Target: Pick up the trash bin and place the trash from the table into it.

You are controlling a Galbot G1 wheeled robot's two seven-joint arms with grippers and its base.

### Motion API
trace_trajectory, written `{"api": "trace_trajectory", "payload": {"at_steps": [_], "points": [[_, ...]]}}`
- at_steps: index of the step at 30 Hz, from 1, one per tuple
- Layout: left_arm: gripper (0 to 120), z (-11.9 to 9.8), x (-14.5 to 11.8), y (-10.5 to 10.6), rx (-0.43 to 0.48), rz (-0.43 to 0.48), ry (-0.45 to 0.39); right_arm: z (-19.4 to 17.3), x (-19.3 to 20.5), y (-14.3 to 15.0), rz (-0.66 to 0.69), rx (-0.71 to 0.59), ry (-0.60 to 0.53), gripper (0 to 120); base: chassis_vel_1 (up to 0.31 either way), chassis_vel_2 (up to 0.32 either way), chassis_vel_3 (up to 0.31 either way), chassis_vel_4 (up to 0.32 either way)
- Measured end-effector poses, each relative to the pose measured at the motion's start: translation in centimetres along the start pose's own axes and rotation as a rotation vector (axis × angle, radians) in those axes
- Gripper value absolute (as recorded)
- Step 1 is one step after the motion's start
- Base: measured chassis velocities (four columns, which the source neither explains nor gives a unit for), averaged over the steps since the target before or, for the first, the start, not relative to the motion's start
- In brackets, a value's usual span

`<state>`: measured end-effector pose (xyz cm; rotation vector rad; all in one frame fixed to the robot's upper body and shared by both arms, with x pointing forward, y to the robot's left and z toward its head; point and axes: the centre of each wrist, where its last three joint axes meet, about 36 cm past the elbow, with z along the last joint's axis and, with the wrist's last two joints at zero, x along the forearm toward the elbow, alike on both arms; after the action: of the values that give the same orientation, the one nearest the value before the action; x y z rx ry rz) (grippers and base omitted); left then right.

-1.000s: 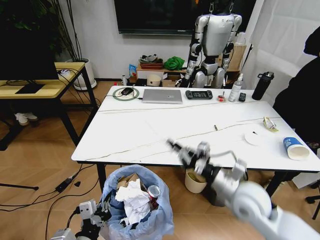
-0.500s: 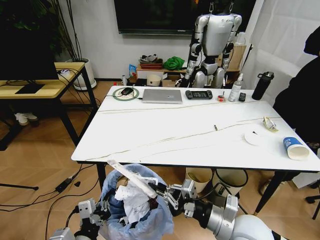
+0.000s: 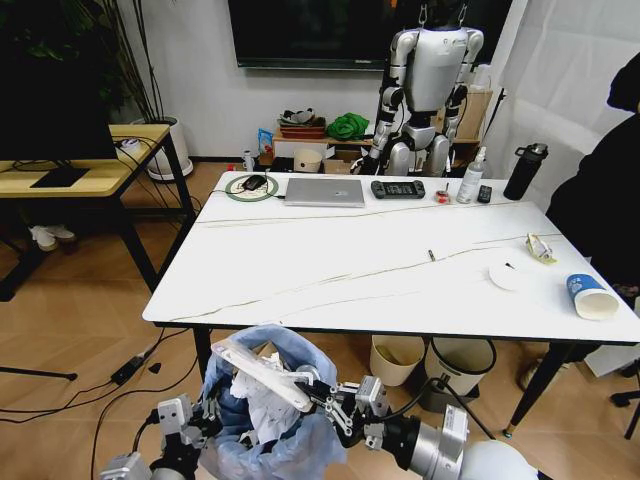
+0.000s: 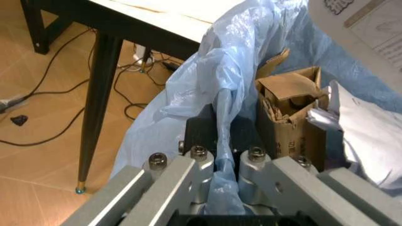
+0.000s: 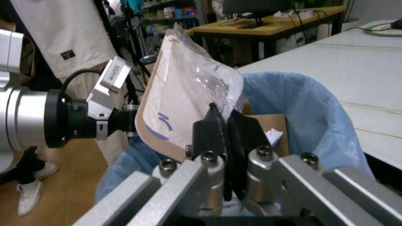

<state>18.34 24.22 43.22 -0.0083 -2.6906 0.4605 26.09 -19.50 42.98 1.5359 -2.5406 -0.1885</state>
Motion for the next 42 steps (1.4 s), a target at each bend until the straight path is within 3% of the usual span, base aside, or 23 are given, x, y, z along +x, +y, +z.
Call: {"api": "trace_trajectory", "payload": {"at_steps": [5, 6, 11, 15, 17, 21, 24, 28, 33, 36, 42], "points": [[0, 0.0, 0.0, 0.0, 0.003, 0.001, 0.001, 0.4, -0.1, -0.1, 0.0, 0.007, 0.004, 18, 0.0, 0.0, 0.0, 0.0], [0, 0.0, 0.0, 0.0, 0.004, 0.001, 0.0, 0.5, -0.2, -0.1, 0.0, 0.007, 0.002, 26, 0.0, 0.0, 0.0, 0.0], [0, 0.0, -0.1, 0.1, 0.006, 0.0, 0.002, 0.5, -0.4, 0.0, 0.0, 0.011, -0.007, 41, 0.0, 0.0, 0.0, 0.0], [0, 0.1, -0.2, 0.2, 0.009, -0.007, 0.006, 0.1, -0.2, 0.3, -0.01, 0.018, -0.025, 61, 0.0, 0.0, 0.0, 0.0], [0, 0.1, -0.2, 0.2, 0.009, -0.007, 0.006, 0.0, -0.2, 0.4, -0.011, 0.018, -0.027, 61, 0.0, 0.0, 0.0, 0.0], [0, 0.2, -0.3, 0.3, 0.009, -0.008, 0.01, -1.0, -0.2, 0.8, -0.001, 0.002, -0.064, 81, 0.0, 0.0, 0.0, 0.0], [0, 0.2, -0.3, 0.3, 0.009, -0.007, 0.011, -1.5, -0.4, 0.4, 0.031, 0.007, -0.085, 88, 0.0, 0.0, 0.0, 0.0], [0, 0.1, -0.1, 0.1, 0.007, -0.003, 0.011, -3.8, -0.9, -2.0, 0.177, 0.001, -0.143, 100, 0.0, 0.0, 0.0, 0.0], [0, 0.1, 0.1, 0.0, 0.005, 0.0, 0.009, -4.7, -0.6, -5.0, 0.348, 0.012, -0.146, 100, 0.0, 0.0, 0.0, 0.0], [0, 0.1, 0.1, -0.1, 0.004, 0.002, 0.008, -5.1, 0.0, -8.3, 0.502, 0.032, -0.134, 100, 0.0, 0.0, 0.0, 0.0], [0, 0.2, 0.2, -0.1, 0.001, 0.002, 0.009, -5.4, 0.4, -13.5, 0.621, 0.071, -0.119, 100, 0.0, 0.0, 0.0, 0.0]]}}
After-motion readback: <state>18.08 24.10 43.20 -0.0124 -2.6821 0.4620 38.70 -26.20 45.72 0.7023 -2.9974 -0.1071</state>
